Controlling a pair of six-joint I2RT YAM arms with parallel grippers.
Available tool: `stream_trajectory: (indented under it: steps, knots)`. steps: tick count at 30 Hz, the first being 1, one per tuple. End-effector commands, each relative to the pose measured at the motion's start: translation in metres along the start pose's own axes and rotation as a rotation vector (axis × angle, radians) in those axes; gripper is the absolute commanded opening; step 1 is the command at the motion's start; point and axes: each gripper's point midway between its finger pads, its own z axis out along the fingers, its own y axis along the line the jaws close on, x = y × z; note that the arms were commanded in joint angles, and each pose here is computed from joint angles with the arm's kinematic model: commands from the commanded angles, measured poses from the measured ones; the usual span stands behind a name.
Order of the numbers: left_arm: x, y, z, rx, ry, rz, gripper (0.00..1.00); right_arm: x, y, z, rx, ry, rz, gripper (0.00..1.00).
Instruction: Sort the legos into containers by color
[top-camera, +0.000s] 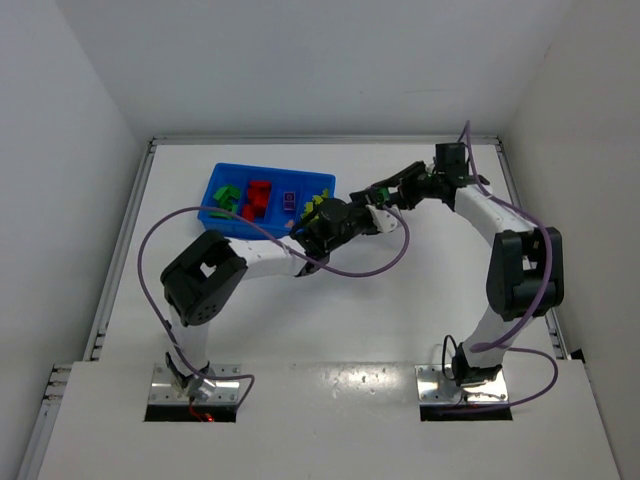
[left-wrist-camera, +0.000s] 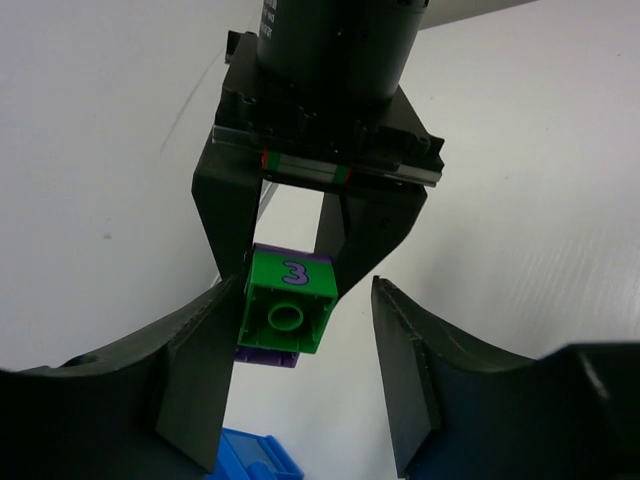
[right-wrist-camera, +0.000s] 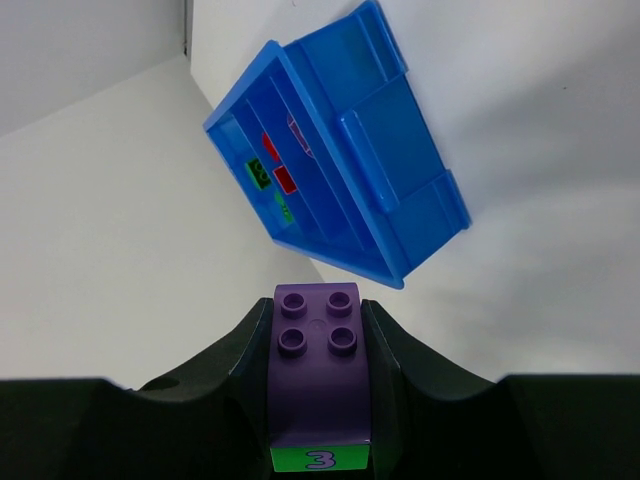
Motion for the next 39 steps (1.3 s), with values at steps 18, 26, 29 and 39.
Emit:
stream_trajectory:
  steps: [18,26,29,39]
  knots:
    - [-0.009,0.002,0.002,0.07,-0.033,0.017,0.0,-0.014,0.025,-0.003,-0.043,-0.03,0.002,0.0]
    - [-0.029,-0.023,-0.046,0.151,-0.036,-0.025,0.0,-0.077,0.045,-0.007,-0.097,-0.165,0.0,0.0]
    - [-0.043,-0.014,-0.06,0.114,-0.031,-0.073,0.0,-0.092,0.042,-0.008,-0.093,-0.184,-0.006,0.0]
    - [0.001,0.119,-0.132,-0.298,0.355,-0.463,0.0,-0.057,0.033,-0.02,-0.174,-0.111,-0.415,0.0]
